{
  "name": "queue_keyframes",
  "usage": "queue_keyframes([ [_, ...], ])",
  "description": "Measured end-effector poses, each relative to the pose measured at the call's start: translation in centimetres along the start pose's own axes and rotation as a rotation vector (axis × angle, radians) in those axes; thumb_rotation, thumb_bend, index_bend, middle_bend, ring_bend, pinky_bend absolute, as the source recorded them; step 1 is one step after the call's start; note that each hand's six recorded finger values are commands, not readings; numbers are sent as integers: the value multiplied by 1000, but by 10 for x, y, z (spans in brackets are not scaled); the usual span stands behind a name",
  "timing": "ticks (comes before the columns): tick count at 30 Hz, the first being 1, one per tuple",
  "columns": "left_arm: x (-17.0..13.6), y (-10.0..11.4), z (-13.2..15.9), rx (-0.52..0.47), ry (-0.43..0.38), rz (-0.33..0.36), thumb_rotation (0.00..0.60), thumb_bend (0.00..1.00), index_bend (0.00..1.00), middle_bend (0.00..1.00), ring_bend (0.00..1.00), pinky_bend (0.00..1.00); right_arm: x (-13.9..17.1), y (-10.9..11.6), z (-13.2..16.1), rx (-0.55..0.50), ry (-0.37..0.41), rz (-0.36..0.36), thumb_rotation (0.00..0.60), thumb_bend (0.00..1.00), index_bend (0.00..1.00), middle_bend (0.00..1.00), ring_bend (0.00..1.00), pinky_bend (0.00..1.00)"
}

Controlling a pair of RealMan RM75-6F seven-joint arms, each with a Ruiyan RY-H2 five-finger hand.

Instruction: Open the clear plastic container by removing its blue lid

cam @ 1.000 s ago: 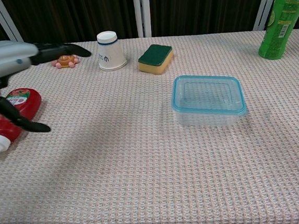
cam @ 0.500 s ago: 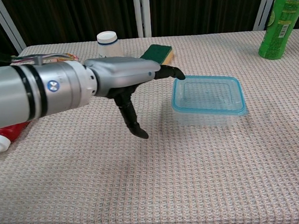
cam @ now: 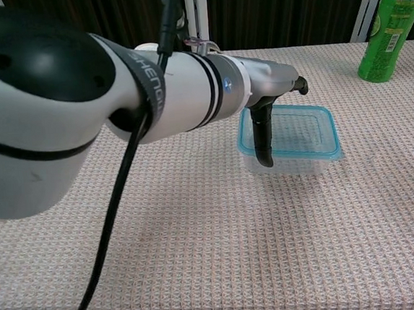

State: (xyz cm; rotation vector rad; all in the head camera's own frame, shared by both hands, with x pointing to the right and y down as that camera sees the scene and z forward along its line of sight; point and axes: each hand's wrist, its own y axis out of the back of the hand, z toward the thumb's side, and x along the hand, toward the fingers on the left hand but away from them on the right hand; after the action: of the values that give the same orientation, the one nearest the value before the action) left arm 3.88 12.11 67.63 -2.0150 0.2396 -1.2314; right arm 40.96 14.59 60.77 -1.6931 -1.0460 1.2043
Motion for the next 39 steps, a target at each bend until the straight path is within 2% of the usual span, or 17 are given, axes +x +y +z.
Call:
queue_keyframes([
  [9, 10, -1, -13, -30, 95, -67, 600, 0, 0, 0, 0, 0, 4, -3, -5, -11, -11, 6, 600, 0, 0, 0, 0, 0],
  [20, 17, -8, -15, -41, 119, -123, 600, 0, 0, 0, 0, 0, 8, -8, -9, -19, -23, 20, 600, 0, 0, 0, 0, 0],
  [23, 19, -9, -15, -51, 121, -137, 600, 0, 41, 68, 23, 27, 9, -9, -9, -21, -23, 23, 600, 0, 0, 0, 0, 0],
  [26, 22, -8, -14, -62, 120, -123, 600, 0, 164, 203, 137, 107, 11, -10, -7, -27, -14, 26, 600, 0, 0, 0, 0, 0],
  [28, 23, -8, -15, -67, 121, -113, 600, 0, 237, 288, 211, 169, 11, -12, -2, -41, 5, 28, 600, 0, 0, 11, 0, 10],
  [29, 23, -7, -16, -68, 125, -105, 600, 0, 250, 305, 223, 187, 12, -14, 1, -49, 17, 32, 600, 0, 0, 44, 0, 53],
  [34, 17, -6, -32, -53, 148, -88, 600, 0, 257, 333, 228, 205, 14, -30, 35, -99, 146, 75, 600, 0, 6, 204, 81, 246],
  [39, 2, -7, -60, -53, 192, -82, 600, 0, 257, 333, 228, 204, 1, -58, 89, -142, 309, 131, 600, 0, 143, 286, 116, 281],
])
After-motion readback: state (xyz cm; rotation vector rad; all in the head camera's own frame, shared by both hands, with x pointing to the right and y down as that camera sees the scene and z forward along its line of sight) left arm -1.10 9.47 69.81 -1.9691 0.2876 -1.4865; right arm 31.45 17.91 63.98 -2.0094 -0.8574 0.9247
